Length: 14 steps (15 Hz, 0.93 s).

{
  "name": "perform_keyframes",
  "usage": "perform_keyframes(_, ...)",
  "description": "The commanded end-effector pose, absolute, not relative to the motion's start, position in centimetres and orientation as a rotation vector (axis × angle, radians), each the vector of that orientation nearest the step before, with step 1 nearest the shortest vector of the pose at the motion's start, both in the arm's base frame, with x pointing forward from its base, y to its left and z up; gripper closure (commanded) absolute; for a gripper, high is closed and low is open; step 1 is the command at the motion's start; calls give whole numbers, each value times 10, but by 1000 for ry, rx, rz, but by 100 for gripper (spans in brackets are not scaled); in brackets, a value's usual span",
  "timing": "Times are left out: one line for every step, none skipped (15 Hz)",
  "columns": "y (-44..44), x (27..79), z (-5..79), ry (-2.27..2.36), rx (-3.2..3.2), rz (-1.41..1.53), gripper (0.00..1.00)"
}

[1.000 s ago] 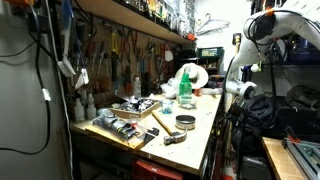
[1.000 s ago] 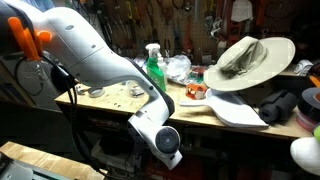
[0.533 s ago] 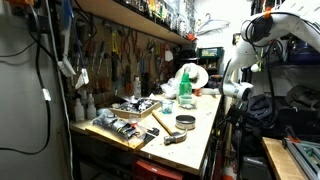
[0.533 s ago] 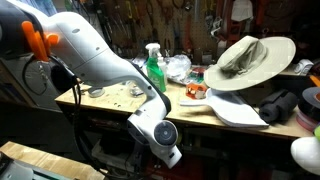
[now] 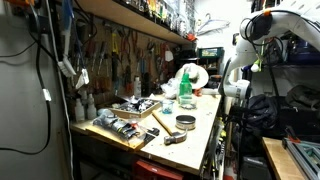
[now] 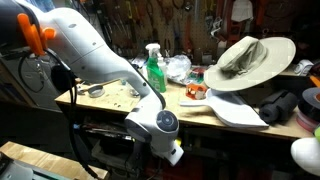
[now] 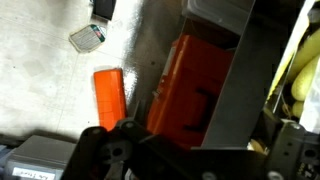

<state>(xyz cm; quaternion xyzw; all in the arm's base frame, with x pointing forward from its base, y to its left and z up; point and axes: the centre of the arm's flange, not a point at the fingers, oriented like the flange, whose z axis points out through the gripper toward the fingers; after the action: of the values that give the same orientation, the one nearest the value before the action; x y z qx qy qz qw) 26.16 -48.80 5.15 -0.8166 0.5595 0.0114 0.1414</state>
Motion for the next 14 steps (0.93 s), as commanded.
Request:
perform_keyframes(-482,198,40,1661,-2476,212,0)
perform_keyframes(-482,187,41,1675,-2490,244,0)
perform_keyframes(-481,175,43,1691,-2492,274,0)
perform_keyframes(-480,162,44,1713,-2494,295,0)
perform_keyframes(-481,152,44,1734,-2499,302,0)
perform_keyframes(-481,144,45,1750,-2501,295,0)
perform_keyframes(-483,137,48,1747,-2493,236,0)
perform_keyframes(-484,132,53,1754,-2493,172,0)
perform_keyframes(-485,126,57,1755,-2497,107,0)
perform_keyframes(-486,121,69,1750,-2516,25,0)
perform_keyframes(-487,117,82,1745,-2532,-21,0)
perform_keyframes(-488,113,97,1733,-2548,-75,0)
perform_keyframes(-489,109,110,1714,-2562,-115,0)
perform_keyframes(-489,107,126,1689,-2586,-169,0)
